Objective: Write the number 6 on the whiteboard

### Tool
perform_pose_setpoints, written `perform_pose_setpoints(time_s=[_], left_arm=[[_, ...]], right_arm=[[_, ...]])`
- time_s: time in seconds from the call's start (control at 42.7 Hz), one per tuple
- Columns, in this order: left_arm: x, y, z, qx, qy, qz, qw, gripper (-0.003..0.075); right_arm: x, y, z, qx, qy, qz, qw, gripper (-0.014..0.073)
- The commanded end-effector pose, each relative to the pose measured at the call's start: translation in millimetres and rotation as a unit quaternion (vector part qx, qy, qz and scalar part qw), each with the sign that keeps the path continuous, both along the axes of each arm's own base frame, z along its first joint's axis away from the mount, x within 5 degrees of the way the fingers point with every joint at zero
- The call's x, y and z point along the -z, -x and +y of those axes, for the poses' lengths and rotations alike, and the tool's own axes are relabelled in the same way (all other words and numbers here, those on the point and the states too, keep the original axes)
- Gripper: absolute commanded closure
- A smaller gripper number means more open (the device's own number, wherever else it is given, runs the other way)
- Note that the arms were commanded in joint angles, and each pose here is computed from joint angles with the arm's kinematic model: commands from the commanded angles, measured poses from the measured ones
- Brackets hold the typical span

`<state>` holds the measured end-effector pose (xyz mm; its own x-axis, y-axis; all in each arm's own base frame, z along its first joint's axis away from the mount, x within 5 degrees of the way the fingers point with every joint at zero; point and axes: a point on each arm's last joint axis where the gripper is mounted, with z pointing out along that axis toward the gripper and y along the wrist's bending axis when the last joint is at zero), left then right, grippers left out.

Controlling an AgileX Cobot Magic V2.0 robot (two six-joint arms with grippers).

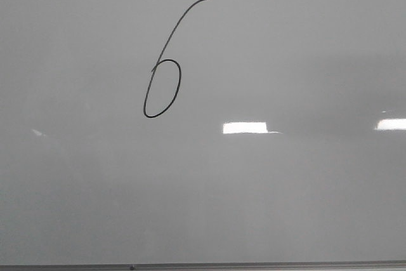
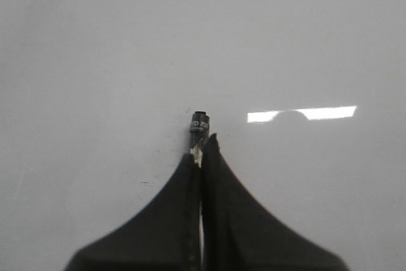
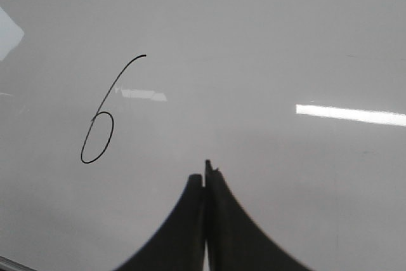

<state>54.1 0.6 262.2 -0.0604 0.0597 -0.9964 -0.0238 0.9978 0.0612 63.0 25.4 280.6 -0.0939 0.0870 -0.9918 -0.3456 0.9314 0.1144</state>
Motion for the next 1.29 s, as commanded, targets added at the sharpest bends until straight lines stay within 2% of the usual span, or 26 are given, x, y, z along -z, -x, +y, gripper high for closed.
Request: perform_pose_setpoints(time_s=[0.0,0.117,0.258,1.125,1.266], left_arm=[[7,3,-1,0.011,0.012,-0.058,0.998,0.0741],[34,4,-2,0.02,0.012,-0.07,0.997,0.0741],[54,-1,-1,0.018,0.017,-0.074,0.997,0.0741],[54,-1,-1,0.019,0.015,-0.066,0.998,0.0741],[54,-1,-1,0.019,0.015,-0.066,0.998,0.0741]], right_arm=[[-15,-1,-2,0.014,-0.018,-0.045,0.999,0.0655],[-15,-1,-2,0.014,-0.018,-0.045,0.999,0.0655],[-15,-1,-2,0.013,-0.017,-0.042,0.999,0.0655],[-15,-1,-2,0.013,-0.017,-0.042,0.999,0.0655],[-11,-3,-3,0.024,0.005,-0.06,0.998,0.0655]])
